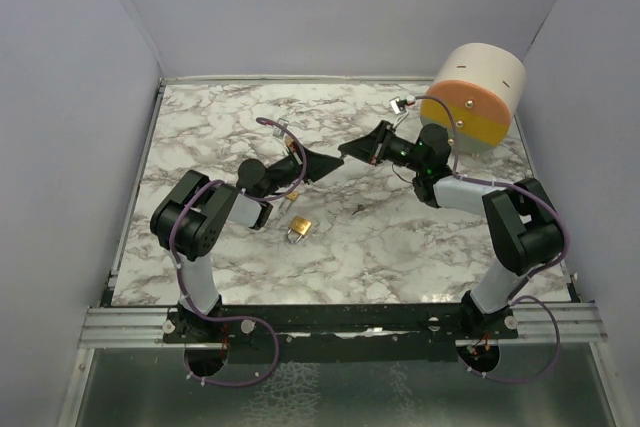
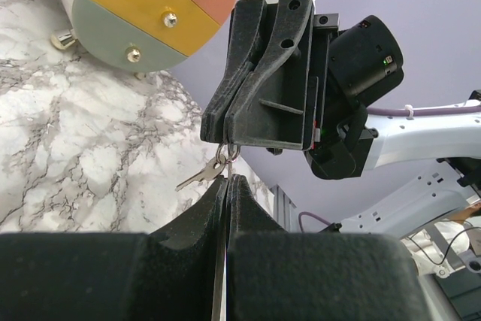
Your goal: Unlock with the key
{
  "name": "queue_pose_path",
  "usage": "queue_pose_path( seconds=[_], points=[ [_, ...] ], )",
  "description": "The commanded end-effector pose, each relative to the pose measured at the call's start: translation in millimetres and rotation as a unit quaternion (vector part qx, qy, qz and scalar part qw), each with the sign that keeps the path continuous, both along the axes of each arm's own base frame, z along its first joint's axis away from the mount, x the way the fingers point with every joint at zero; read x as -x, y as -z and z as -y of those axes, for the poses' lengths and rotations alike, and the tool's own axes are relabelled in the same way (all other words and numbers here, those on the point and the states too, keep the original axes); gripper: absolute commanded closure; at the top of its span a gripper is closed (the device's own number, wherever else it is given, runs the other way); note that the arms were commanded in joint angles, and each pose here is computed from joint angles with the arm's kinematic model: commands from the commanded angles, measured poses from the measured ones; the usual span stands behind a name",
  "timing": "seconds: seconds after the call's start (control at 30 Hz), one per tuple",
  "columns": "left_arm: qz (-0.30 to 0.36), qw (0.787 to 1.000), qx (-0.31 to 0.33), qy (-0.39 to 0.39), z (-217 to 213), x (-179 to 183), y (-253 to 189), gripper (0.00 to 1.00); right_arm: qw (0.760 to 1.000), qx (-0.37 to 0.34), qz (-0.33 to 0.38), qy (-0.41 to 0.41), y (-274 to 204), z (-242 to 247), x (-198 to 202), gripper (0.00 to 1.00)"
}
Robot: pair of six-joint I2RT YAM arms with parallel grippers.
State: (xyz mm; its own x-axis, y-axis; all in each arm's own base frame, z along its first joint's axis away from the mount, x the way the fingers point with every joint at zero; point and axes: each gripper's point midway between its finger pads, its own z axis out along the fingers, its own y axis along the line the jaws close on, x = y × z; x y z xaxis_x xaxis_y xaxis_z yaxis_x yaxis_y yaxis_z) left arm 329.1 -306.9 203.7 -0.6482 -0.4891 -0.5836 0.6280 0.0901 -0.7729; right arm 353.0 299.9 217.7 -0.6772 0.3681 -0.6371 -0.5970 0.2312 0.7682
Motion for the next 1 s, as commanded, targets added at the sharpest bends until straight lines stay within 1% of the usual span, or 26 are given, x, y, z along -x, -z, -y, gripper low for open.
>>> queue_pose_path(
  seconds=[0.0,0.03,0.07,0.13,0.17,0.23,0.27,0.33,0.43,0.6,0.7,0.73,0.87,0.97],
  points=[
    [0.112,0.992,0.052,0.007,-3.7,13.7,-45.1,1.0,1.0,-0.009,0.023,-0.014,-9.4,-2.7,0.1,0.99],
    [0.112,0.992,0.052,0.009,-3.1,13.5,-45.1,1.0,1.0,-0.01,0.024,-0.013,-10.2,-2.4,0.0,0.99],
    [0.112,0.992,0.053,0.011,-2.6,13.4,-45.4,0.96,1.0,-0.011,0.024,-0.012,-10.7,-2.4,-0.1,0.99],
    [0.106,0.993,0.055,0.007,-3.1,11.9,-44.6,0.68,1.0,-0.011,0.023,-0.008,-11.1,-1.6,-1.0,0.99],
    [0.102,0.993,0.056,0.003,-3.8,11.0,-43.6,0.58,1.0,-0.012,0.023,-0.004,-11.7,-1.2,-1.8,0.99],
    [0.097,0.994,0.057,-0.009,-7.3,8.7,-42.4,0.41,1.0,-0.011,0.019,0.006,-11.5,1.2,-4.1,0.99],
    [0.093,0.994,0.054,-0.017,-9.4,6.9,-40.3,0.34,1.0,-0.009,0.02,0.012,-12.0,2.5,-5.6,0.99],
    [0.084,0.995,0.05,-0.031,-13.8,4.0,-36.6,0.29,0.999,-0.003,0.018,0.029,-10.8,6.5,-9.9,0.99],
    [0.07,0.995,0.04,-0.054,-21.1,-1.5,-31.4,0.02,0.998,0.009,0.016,0.064,-9.5,13.9,-17.4,0.99],
    [0.054,0.995,0.011,-0.086,-28.7,-8.3,-25.0,0.01,0.994,0.032,0.012,0.1,-5.3,22.9,-23.1,0.99],
    [0.03,0.994,-0.028,-0.103,-29.6,-16.4,-11.9,0.01,0.993,0.038,0.005,0.114,-0.3,27.3,-22.9,0.99],
    [0.038,0.993,-0.034,-0.11,-31.7,-15.9,-20.4,0.01,0.992,0.039,0.001,0.119,1.3,28.6,-22.9,0.99],
    [0.012,0.985,-0.094,-0.143,-38.9,-25.0,-5.8,0.01,0.99,0.043,-0.012,0.134,8.4,33.1,-23.3,0.99],
    [-0.01,0.974,-0.144,-0.175,-49.3,-31.1,8.8,0.01,0.988,0.045,-0.022,0.145,13.4,36.2,-24.4,0.99]
  ],
)
